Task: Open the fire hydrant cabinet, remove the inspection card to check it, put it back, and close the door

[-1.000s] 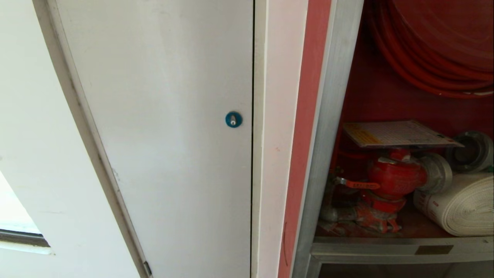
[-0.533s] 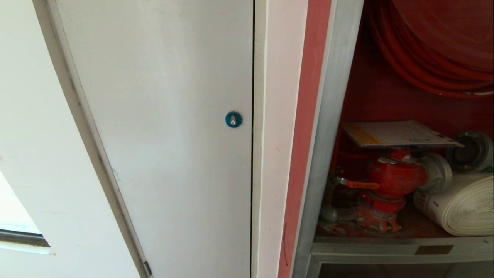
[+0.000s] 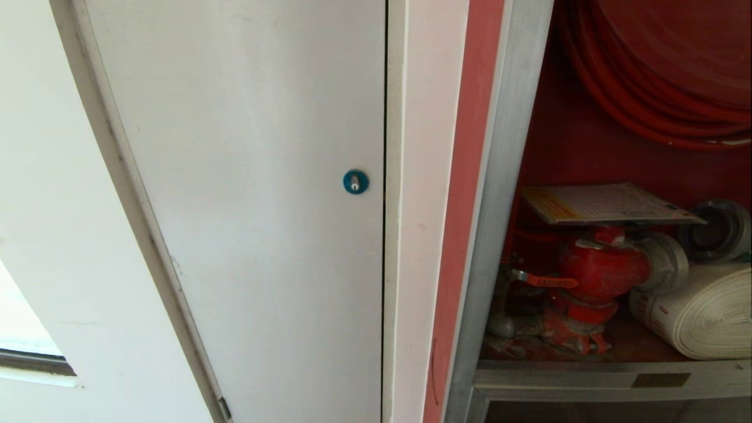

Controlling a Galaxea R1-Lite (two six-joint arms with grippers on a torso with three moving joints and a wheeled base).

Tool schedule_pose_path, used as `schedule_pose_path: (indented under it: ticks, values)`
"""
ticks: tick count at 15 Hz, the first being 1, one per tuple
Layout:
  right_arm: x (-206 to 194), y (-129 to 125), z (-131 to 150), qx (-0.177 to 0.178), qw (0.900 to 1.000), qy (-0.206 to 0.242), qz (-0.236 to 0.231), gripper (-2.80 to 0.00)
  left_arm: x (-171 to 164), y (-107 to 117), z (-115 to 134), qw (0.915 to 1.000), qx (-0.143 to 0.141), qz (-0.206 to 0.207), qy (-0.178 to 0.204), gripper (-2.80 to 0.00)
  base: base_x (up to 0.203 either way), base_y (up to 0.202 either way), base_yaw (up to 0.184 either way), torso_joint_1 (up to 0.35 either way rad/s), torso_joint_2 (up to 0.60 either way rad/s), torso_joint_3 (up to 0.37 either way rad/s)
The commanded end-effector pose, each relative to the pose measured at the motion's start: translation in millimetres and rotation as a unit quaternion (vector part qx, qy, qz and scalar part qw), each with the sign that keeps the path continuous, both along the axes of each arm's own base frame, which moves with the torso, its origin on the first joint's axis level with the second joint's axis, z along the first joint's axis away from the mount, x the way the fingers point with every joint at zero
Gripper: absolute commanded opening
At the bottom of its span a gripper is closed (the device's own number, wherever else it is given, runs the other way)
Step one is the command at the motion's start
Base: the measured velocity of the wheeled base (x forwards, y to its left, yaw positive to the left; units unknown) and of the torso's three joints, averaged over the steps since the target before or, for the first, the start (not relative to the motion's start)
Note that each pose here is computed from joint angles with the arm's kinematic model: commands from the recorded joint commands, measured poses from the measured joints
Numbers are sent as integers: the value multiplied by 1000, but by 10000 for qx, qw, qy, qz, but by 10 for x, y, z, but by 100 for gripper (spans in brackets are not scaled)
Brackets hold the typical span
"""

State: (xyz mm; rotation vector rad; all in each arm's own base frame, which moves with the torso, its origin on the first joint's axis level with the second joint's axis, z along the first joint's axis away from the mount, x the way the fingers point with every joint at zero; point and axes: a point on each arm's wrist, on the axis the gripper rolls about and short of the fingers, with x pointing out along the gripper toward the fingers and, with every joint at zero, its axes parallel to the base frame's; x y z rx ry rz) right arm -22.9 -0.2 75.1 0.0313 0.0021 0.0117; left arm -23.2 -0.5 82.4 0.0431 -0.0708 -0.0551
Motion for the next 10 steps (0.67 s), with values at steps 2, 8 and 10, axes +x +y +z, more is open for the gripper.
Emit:
schedule_pose_path:
  ticks: [2,8,10]
  values:
    - [1,0,0,3,10000,6,3,-280,23,0,-76,9999,5,-1,141,-280,0,0,0,0,0,0]
    - [1,0,0,1,10000,6,3,-280,23,0,-76,9999,5,-1,141,-280,0,0,0,0,0,0]
    - [1,0,0,5,10000,6,3,-280,23,0,-76,9999,5,-1,141,-280,0,0,0,0,0,0]
